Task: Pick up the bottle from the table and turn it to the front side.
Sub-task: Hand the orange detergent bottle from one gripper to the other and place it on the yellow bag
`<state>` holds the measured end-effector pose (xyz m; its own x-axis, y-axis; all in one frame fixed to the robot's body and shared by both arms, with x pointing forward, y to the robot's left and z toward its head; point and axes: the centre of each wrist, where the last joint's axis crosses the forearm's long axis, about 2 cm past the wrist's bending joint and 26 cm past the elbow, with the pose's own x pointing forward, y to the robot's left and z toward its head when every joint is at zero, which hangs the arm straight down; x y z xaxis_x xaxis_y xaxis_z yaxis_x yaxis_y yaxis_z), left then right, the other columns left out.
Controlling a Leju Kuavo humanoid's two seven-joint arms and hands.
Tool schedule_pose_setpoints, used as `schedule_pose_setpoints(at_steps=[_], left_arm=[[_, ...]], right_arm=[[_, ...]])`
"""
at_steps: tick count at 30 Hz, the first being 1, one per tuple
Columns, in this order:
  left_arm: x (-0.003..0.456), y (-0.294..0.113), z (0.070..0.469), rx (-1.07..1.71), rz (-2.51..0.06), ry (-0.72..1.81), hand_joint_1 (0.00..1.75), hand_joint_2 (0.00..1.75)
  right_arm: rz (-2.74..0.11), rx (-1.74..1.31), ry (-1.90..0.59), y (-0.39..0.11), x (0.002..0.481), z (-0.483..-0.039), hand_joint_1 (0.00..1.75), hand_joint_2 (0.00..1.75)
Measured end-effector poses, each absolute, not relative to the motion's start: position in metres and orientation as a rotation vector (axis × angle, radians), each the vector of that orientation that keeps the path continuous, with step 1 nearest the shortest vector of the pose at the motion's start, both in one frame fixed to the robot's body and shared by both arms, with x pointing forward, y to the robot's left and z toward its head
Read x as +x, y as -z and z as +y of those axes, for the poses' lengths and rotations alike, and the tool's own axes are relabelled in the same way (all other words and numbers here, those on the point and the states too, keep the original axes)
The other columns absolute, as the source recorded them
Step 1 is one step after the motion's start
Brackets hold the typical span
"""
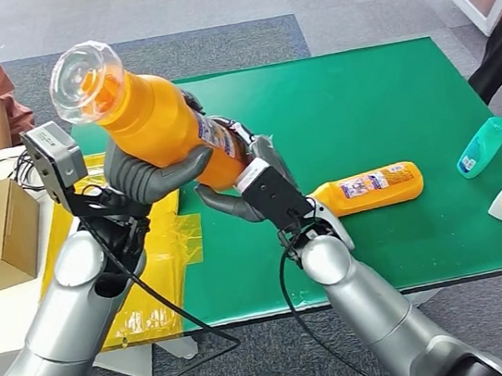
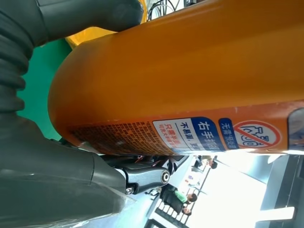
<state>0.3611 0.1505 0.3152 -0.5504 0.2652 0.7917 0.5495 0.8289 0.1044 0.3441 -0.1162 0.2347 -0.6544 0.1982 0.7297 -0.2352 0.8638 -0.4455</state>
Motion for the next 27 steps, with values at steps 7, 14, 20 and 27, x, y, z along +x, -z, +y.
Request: schedule_pose_setpoints(at_steps=[7, 14, 20, 27], left_arm=[[0.362, -0.316, 0.151, -0.593, -2.173, 0.436, 1.75, 1.75], [0.364, -0.318, 0.152, -0.573, -2.176, 0.443, 1.75, 1.75], [0.368, -0.320, 0.158, -0.410, -2.217, 0.480, 1.75, 1.75], [0.377, -0.313, 0.182, -0.222, -2.206, 0.546, 1.75, 1.75]], right_arm=[[-2.184, 0.031, -0.653, -0.233, 0.343, -0.116, 0.00, 1.75], [-2.178, 0.038, -0.647, -0.232, 0.343, -0.116, 0.00, 1.75], [-2.161, 0.023, -0.604, -0.229, 0.344, -0.118, 0.00, 1.75], [-2.133, -0.051, -0.487, -0.225, 0.353, -0.139, 0.00, 1.75]])
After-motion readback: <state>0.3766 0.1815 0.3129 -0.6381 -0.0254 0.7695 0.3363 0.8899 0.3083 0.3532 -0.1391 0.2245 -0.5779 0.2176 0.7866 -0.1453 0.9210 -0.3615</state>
